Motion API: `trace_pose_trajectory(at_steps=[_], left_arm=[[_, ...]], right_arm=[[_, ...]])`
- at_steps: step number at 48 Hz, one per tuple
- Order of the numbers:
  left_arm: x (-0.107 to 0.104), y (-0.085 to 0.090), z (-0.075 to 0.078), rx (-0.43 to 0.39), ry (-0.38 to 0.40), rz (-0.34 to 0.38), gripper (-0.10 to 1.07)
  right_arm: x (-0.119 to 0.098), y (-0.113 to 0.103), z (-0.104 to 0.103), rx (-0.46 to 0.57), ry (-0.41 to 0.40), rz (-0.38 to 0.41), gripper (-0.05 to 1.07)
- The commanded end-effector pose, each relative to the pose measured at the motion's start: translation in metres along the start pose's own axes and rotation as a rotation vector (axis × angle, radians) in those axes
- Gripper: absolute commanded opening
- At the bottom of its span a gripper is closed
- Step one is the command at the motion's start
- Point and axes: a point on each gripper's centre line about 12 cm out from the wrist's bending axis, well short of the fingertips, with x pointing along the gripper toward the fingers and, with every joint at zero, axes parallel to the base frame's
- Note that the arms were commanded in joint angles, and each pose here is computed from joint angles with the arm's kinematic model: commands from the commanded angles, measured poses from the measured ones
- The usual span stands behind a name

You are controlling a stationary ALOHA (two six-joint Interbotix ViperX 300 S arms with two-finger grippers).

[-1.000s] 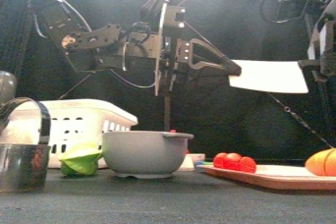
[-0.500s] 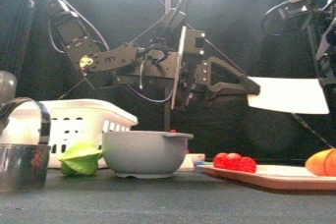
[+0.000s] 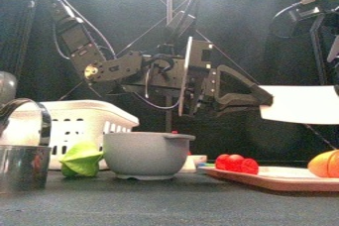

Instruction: Cut carrot

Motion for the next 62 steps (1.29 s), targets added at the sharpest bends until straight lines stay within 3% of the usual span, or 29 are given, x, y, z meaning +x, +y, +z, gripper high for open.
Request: trace_pose_trajectory(at_steps=[1,27,62], left_arm=[[0.005,-0.012,0.009,0.009,-0.015,-0.030,0.29],[0.013,-0.022,-0.003,0.012,0.056,-0.047,0.29],[0.014,-0.021,-0.006,0.012,0.062,-0.045,0.29]], right_arm=[[0.002,0.002,-0.003,0.016,0.004,-0.007,0.45],[0.022,0.006,-0.014,0.030,0.027,-0.012,0.44],[0.027,0.004,-0.018,0.027,0.036,-0.018,0.44]])
